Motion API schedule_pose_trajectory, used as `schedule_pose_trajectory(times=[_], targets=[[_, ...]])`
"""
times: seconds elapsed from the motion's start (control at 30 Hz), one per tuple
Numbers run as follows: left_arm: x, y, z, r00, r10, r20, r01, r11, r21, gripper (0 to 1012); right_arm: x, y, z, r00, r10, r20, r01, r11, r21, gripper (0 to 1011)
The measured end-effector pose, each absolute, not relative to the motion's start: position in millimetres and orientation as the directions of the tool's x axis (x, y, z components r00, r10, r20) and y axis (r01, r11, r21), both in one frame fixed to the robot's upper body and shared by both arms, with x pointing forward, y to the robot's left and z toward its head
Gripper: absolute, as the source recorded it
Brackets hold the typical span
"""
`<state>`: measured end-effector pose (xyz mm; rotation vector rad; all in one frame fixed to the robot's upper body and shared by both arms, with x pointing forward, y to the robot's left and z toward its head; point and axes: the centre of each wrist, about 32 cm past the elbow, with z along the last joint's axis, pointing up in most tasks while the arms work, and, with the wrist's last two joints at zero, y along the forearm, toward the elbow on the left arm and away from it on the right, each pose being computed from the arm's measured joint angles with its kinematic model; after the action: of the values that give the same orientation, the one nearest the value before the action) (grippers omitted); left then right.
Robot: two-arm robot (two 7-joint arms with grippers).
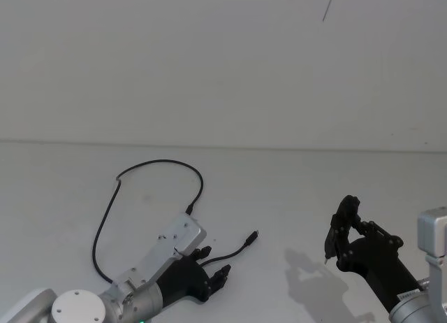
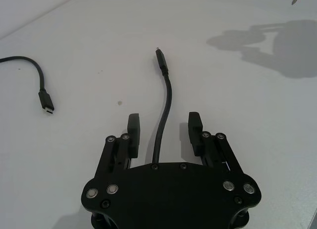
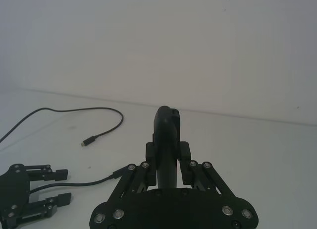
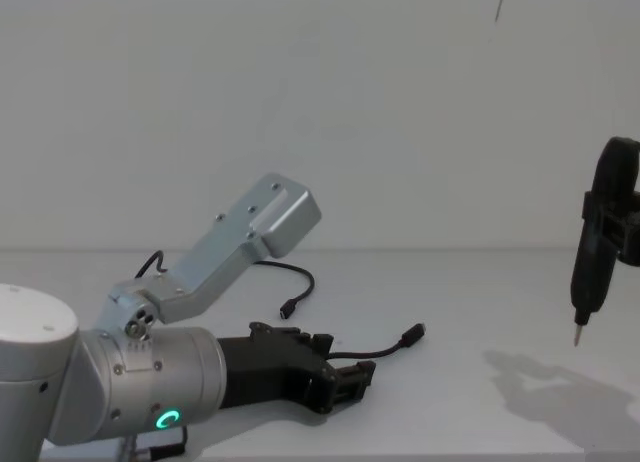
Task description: Pick up the data cable with the one hand.
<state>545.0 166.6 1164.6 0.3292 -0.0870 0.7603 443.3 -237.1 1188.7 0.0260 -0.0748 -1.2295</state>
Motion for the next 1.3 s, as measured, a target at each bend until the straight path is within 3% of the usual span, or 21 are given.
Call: schedule_pose_trajectory(times=[0.93,1.3], targets=[[547.2,167.1,1164.8,0.737,0.648,0.194,-0.675,0.693,0.253,375,443.3,-237.1,1188.7,0.333,-0.942,0.043,0.94,0.335,0.06,269],[545.2,169.8,1165.8,0.74,0.645,0.191,-0.672,0.7,0.24,219,443.3,-237.1,1188.7,0.333,-0.942,0.043,0.94,0.335,0.06,269]])
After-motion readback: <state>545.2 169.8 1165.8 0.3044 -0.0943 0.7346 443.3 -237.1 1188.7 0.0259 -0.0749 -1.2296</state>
